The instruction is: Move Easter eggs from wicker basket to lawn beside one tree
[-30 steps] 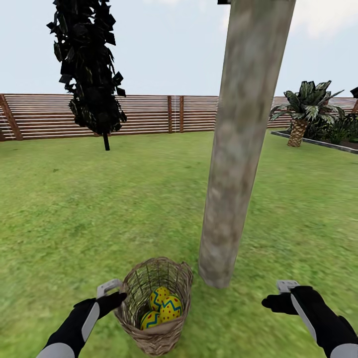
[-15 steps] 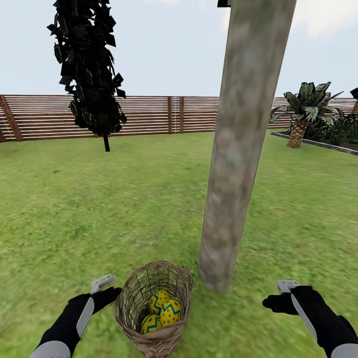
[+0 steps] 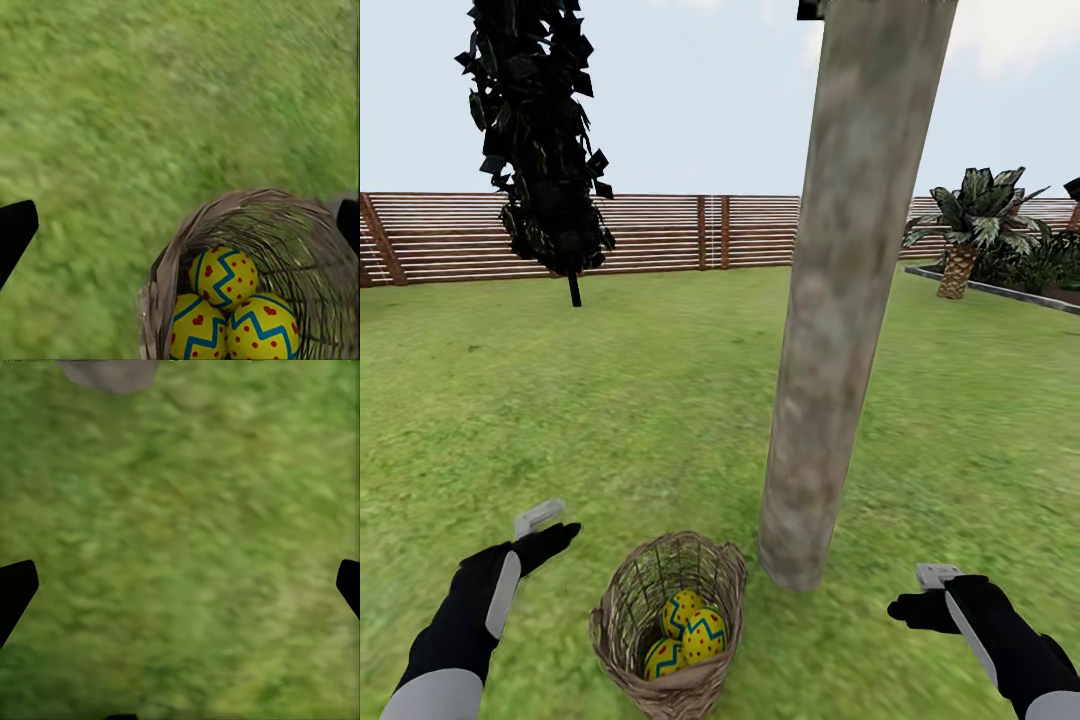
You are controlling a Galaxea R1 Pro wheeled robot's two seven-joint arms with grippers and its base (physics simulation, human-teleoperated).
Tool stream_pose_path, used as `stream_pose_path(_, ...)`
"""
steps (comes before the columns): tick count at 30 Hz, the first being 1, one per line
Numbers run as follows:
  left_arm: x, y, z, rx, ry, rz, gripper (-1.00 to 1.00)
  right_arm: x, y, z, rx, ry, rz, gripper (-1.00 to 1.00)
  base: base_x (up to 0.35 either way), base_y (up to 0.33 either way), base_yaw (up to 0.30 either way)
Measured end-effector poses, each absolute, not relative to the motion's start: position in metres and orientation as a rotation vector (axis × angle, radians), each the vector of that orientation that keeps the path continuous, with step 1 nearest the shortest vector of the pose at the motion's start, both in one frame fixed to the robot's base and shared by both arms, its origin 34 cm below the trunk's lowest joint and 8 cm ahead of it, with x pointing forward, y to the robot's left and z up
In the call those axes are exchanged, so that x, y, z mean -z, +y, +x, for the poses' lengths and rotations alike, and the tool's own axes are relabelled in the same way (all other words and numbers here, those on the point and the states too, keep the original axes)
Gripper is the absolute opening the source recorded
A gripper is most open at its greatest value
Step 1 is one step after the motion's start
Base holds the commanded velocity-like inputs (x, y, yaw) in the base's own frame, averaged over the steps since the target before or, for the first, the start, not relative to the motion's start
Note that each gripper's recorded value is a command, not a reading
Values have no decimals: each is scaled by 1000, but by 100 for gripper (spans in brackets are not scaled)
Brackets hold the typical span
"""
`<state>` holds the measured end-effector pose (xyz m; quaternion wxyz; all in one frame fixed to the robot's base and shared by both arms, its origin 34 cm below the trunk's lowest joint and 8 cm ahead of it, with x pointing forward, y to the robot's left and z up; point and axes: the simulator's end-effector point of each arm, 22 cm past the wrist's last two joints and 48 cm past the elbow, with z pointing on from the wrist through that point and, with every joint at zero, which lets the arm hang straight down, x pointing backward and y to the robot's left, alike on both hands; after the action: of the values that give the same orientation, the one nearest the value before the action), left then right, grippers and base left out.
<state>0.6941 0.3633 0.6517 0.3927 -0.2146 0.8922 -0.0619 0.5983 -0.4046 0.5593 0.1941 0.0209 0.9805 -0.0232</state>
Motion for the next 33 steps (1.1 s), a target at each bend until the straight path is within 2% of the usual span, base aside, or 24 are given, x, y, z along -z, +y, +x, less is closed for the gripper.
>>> stream_pose_path(14, -639, 357, 684, 189, 2301, -590, 100, -560, -415, 591, 145, 2779, 9, 100, -22, 10, 0)
stream_pose_path(28, -638, 356, 684, 193, 2303, -592, 100, -560, -415, 591, 146, 2779, 10, 100, -256, 215, 1)
stream_pose_path(33, -638, 356, 683, 193, 2304, -592, 100, -560, -416, 591, 149, 2779, 11, 100, -57, 145, 179)
